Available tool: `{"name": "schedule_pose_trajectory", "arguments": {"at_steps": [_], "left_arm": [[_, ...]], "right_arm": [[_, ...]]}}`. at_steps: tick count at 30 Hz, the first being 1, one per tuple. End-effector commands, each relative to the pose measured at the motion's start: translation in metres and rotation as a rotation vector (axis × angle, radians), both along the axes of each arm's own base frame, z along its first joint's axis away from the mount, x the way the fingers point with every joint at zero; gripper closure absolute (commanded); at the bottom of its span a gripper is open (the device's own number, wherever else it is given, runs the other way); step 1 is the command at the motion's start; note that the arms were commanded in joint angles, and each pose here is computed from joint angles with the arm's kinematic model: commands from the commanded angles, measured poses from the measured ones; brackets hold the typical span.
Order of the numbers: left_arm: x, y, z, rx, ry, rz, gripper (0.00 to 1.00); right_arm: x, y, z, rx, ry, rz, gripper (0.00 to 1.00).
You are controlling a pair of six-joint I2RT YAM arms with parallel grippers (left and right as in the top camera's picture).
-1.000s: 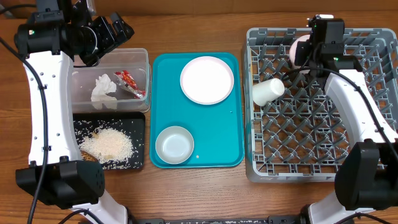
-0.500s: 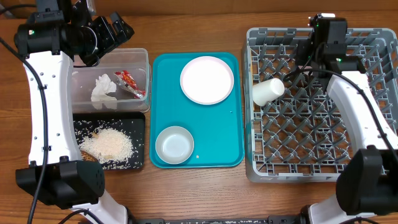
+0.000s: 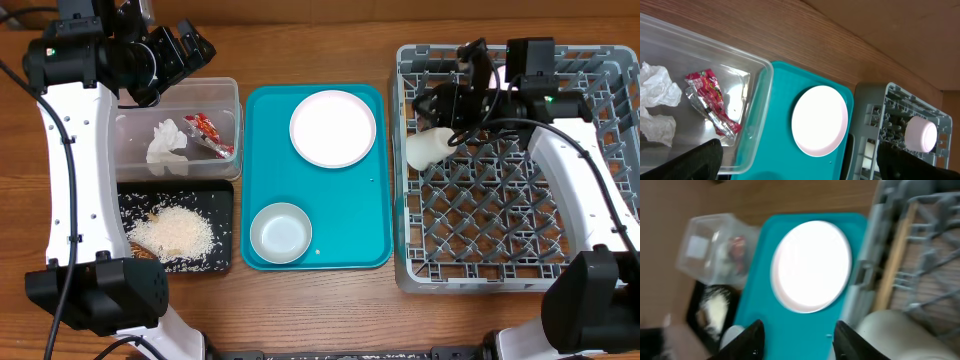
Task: Sort waste into correct bins and load items into the dishwasher
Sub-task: 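Release the pink bowl and move the right gripper back to the white plate, then grasp the white plate rim with the right gripper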
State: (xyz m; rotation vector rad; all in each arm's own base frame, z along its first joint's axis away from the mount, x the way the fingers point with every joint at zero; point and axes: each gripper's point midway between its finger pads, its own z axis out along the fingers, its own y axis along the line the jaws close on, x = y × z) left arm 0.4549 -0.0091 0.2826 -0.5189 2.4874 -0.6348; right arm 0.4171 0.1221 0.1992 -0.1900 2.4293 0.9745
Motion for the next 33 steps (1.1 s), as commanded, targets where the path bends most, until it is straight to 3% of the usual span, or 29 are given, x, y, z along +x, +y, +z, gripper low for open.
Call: {"name": "schedule_pose_trajectory", "arguments": {"at_steps": [1,6,9,14,19,25,33], "left_arm": [[0.0,0.0,0.008,0.023,-0.029,-0.022,0.0],[0.0,0.0,0.008,0.023,-0.029,-0.022,0.0],[0.0,0.0,0.007,0.023,-0.029,-0.022,0.0],[0.0,0.0,0.008,0.023,-0.029,-0.022,0.0],[0.0,0.0,0.007,0.023,-0.029,-0.022,0.0],[0.0,0.0,0.007,0.023,-0.029,-0.022,0.0],[0.0,0.0,0.007,0.023,-0.029,-0.022,0.0]], "right_arm": [[-0.018,0.035,0.018,0.089,-0.004,0.111,0.52],[-0.025,0.065,-0.002,-0.06,0.027,0.091,0.52],[-0.03,0.087,-0.02,-0.256,0.013,0.024,0.51],[-0.044,0.122,-0.03,-0.397,-0.056,0.045,0.46],[-0.054,0.149,-0.043,-0.441,-0.084,0.095,0.44],[-0.051,0.174,-0.07,-0.488,-0.132,0.176,0.48],[-0.028,0.201,-0.108,-0.487,-0.199,0.21,0.5]]}}
